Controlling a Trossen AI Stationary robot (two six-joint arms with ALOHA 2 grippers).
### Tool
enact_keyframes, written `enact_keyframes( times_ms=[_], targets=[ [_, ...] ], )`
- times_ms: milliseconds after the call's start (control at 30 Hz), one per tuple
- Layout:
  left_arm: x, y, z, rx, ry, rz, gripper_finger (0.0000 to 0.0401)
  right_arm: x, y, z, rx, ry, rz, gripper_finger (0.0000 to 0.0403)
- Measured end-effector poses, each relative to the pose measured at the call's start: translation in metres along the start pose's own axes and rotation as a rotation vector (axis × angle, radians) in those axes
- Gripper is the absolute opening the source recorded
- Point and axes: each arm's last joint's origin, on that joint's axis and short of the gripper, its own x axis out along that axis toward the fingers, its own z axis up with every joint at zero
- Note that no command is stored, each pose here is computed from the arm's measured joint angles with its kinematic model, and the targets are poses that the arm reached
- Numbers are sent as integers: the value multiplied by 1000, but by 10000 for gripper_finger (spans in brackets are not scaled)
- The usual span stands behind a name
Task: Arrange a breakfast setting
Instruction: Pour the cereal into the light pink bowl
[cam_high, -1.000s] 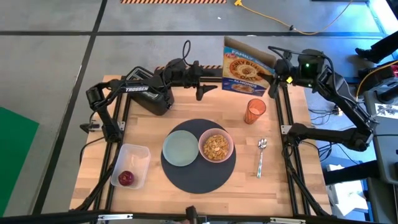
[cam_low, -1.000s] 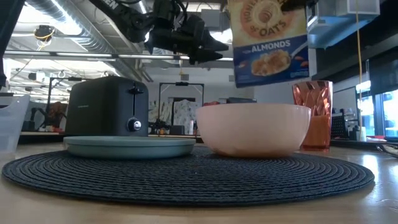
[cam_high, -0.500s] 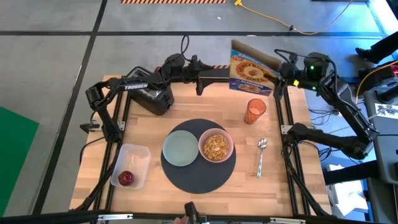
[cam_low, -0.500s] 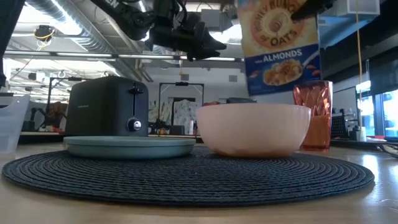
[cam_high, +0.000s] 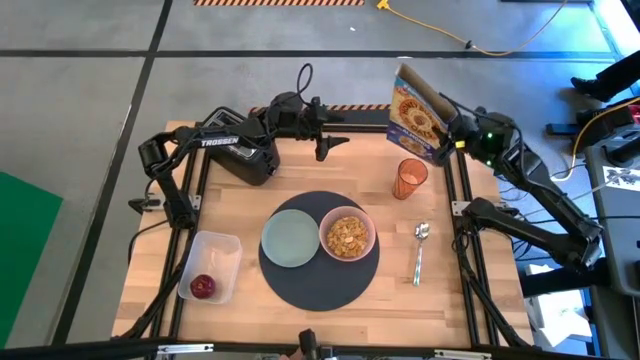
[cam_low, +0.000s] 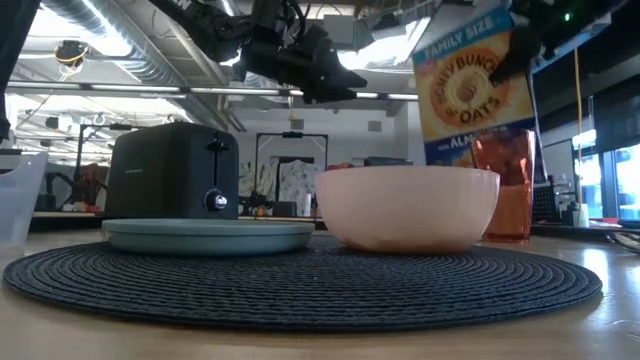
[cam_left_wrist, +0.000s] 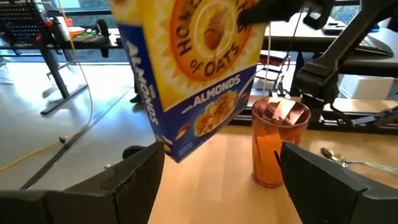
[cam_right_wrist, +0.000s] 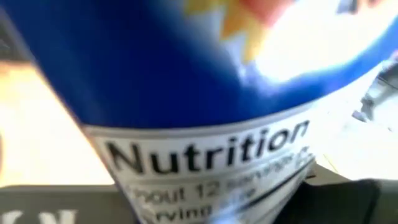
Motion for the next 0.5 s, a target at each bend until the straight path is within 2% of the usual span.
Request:
enact_keyframes(
  times_ms=[133,367,500],
  targets=[
    [0,0,-2,-6,18,0,305,0,4,-17,45,-4,-57,145],
    [0,0,-2,-7,23,-1,305,-8,8,-32,197,-59,-68,145],
    [0,-1,-2,-7,23,-4,305,-2,12,-48,224,-19,-104,145]
  ],
)
